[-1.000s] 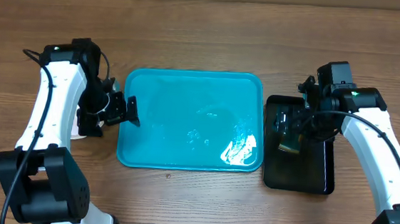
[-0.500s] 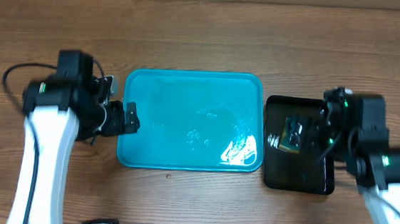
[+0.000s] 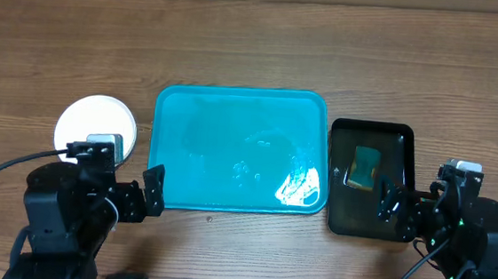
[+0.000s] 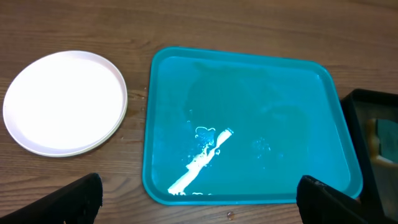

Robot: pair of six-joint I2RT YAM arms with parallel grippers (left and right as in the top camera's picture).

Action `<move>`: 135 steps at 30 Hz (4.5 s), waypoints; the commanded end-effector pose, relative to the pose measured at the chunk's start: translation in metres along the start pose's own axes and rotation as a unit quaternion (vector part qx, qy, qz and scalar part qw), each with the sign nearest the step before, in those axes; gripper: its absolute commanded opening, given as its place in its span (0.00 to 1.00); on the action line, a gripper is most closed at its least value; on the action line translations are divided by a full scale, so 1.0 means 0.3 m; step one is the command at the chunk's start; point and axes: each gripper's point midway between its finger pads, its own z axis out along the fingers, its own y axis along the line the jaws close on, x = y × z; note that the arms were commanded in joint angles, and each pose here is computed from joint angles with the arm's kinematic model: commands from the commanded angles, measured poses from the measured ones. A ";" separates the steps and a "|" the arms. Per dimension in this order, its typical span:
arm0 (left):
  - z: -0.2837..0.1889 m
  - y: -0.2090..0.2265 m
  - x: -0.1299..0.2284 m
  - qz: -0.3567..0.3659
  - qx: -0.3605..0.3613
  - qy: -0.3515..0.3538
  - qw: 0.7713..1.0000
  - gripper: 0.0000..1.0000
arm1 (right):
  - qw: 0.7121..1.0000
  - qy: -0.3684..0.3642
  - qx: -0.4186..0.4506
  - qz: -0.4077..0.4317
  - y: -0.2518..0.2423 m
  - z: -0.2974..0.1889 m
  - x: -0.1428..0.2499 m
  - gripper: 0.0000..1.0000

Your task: Clean dirty plates on tray and stack at the side

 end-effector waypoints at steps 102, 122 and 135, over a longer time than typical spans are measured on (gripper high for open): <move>0.000 0.006 0.031 0.010 -0.005 0.010 1.000 1.00 | 0.953 -0.301 -0.028 -0.007 -0.124 0.217 0.084 1.00; 0.183 0.010 0.202 0.036 0.051 -0.142 0.988 1.00 | 0.953 -0.301 -0.028 -0.007 -0.124 0.217 0.084 1.00; 0.260 0.016 0.133 0.037 0.067 -0.293 0.953 1.00 | 0.953 -0.301 -0.028 -0.007 -0.124 0.217 0.084 1.00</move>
